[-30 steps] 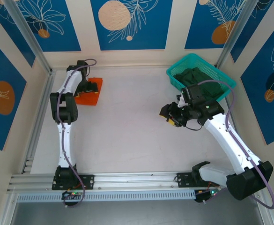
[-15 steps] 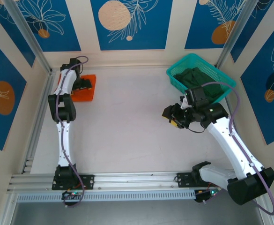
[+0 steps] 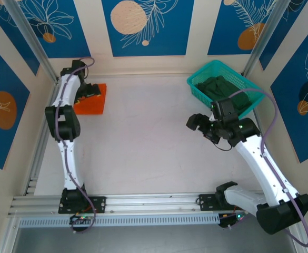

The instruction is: Fold and stack the t-shirts

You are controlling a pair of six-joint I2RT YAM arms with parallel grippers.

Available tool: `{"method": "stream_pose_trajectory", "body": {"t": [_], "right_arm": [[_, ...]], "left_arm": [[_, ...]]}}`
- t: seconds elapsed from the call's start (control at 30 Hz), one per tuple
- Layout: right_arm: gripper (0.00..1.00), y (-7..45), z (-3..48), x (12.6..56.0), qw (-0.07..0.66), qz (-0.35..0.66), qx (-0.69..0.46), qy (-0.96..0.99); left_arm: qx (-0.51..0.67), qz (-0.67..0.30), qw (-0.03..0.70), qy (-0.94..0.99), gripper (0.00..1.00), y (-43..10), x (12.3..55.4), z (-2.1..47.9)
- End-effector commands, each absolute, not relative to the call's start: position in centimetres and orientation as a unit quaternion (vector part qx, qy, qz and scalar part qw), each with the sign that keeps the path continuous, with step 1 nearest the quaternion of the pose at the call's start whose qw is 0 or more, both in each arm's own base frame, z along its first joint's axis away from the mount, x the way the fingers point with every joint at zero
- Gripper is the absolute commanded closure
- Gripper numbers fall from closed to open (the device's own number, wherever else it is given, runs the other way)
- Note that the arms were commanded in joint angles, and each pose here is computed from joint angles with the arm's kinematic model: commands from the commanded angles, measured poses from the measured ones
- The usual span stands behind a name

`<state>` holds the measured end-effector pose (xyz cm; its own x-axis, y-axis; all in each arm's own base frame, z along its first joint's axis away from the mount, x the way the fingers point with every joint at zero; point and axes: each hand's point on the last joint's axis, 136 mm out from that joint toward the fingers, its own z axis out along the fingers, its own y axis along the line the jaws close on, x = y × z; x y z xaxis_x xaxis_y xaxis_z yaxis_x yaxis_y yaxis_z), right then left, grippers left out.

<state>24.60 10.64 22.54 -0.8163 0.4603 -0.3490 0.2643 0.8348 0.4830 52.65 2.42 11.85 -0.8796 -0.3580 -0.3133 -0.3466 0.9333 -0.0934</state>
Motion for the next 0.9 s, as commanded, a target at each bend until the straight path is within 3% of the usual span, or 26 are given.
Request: {"method": "stream_pose_trajectory", "body": {"t": [0.0, 0.17, 0.27, 0.4, 0.6, 0.77, 0.87], "right_arm": [[0.02, 6.3, 22.1, 25.5, 0.31, 0.111, 0.199, 0.923], [0.01, 3.7, 20.7, 26.1, 0.394, 0.053, 0.178, 0.9], [0.01, 2.3, 19.1, 26.0, 0.441, 0.029, 0.182, 0.878], [0.01, 1.7, 17.2, 25.6, 0.476, 0.025, 0.177, 0.861], [0.01, 1.5, 14.8, 25.3, 0.459, -0.008, 0.129, 0.879], [0.01, 0.4, 14.2, 26.0, 0.472, -0.051, 0.118, 0.872], [0.01, 1.0, 13.1, 27.0, 0.486, -0.037, 0.082, 0.869]], "left_arm": [[-0.167, -0.058, 0.274, 0.945, 0.0, -0.5, 51.4, 21.1], [-0.126, -0.065, 0.359, 0.922, 0.0, -5.0, 47.1, 24.7], [-0.131, -0.07, 0.398, 0.905, 0.0, -6.4, 43.6, 23.8], [-0.174, -0.079, 0.437, 0.879, 0.0, -5.8, 39.2, 21.6], [-0.156, 0.036, 0.49, 0.857, 0.0, -1.7, 34.1, 19.3], [-0.141, 0.117, 0.518, 0.836, 0.0, 1.5, 31.9, 17.4], [-0.137, 0.118, 0.503, 0.845, 0.0, 2.6, 31.7, 15.5]]}}
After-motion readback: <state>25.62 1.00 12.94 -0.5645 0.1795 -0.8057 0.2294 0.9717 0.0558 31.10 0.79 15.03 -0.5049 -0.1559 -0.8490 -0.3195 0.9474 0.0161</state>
